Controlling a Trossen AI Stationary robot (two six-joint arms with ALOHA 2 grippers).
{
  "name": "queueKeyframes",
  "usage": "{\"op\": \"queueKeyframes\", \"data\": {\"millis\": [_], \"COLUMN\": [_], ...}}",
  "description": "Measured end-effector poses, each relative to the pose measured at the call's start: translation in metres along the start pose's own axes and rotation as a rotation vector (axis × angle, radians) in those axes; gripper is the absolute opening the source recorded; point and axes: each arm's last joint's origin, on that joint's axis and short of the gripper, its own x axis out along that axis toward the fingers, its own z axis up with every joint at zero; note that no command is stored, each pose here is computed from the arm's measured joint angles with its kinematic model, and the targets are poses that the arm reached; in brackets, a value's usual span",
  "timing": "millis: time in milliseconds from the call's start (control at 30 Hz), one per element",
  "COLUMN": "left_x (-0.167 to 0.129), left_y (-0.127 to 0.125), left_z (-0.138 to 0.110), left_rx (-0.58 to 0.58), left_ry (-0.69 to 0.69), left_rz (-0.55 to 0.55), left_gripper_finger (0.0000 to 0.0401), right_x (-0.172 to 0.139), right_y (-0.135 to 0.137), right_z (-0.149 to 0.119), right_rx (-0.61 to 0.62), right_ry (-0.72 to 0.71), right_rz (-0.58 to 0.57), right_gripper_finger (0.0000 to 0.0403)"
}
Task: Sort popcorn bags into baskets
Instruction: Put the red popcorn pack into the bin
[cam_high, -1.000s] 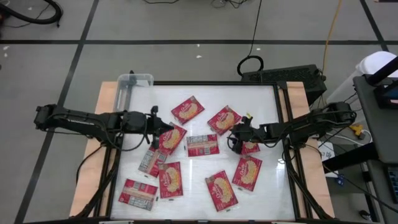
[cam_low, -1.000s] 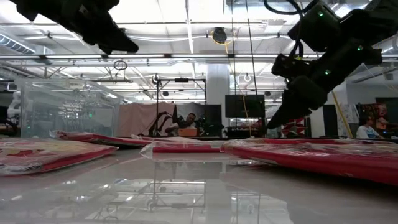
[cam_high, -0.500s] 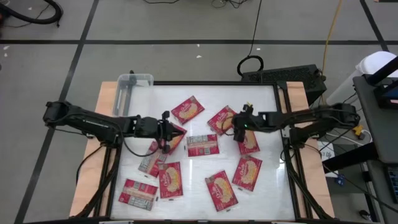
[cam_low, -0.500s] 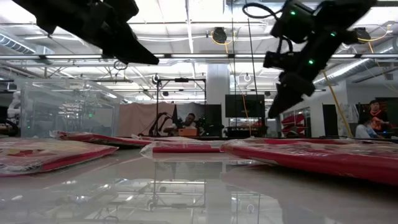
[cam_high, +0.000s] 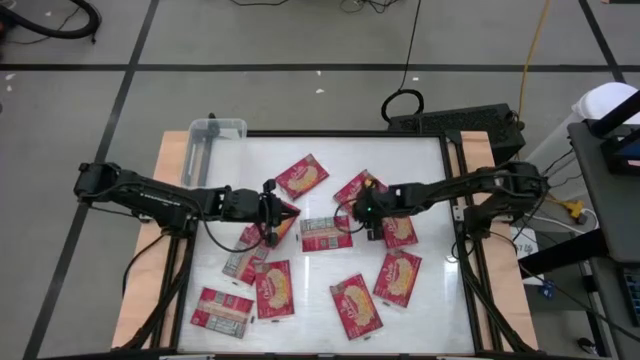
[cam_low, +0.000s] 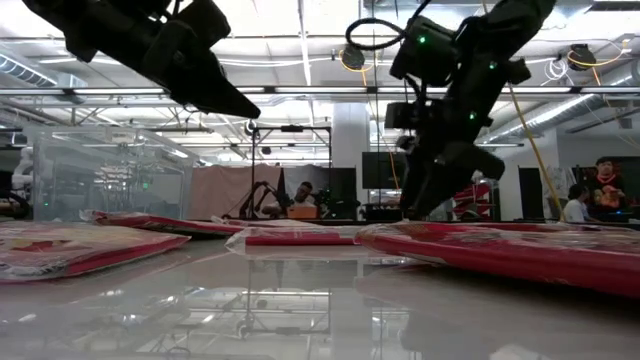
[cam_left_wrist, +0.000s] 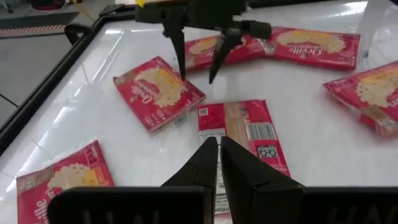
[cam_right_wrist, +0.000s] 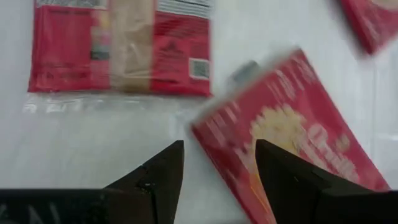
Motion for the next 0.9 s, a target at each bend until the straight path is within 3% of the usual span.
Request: {"op": "queueKeyframes", "data": {"millis": [200,367,500,733,900], "left_x": [0.000,0.000,0.000,0.000,0.000], "left_y": [0.000,0.000,0.000,0.000,0.000], "left_z": [0.000,0.000,0.000,0.000,0.000], "left_rx": [-0.010,-0.010,-0.011,-0.016,-0.015], "left_ry": [0.000,0.001,0.001,0.001,0.001], "left_rz": [0.000,0.000,0.000,-0.001,0.000], "left_gripper_finger": [0.0026,0.0026,0.0026,0.0026,0.0026], "right_x": [0.022,0.037,0.044,0.042,0.035], "right_y": [0.006,0.003,0.001,0.003,0.002], "right_z": [0.004,0.002,-0.001,-0.001,0.008], "right_rx": [-0.130,-0.097,-0.024,0.032,0.100], "right_ry": [-0.030,-0.020,-0.017,-0.026,-0.113], "right_rz": [-0.001,0.000,0.053,0.066,0.043], "right_gripper_finger": [0.0192,0.0185,0.0143,0.0014,0.0009]}}
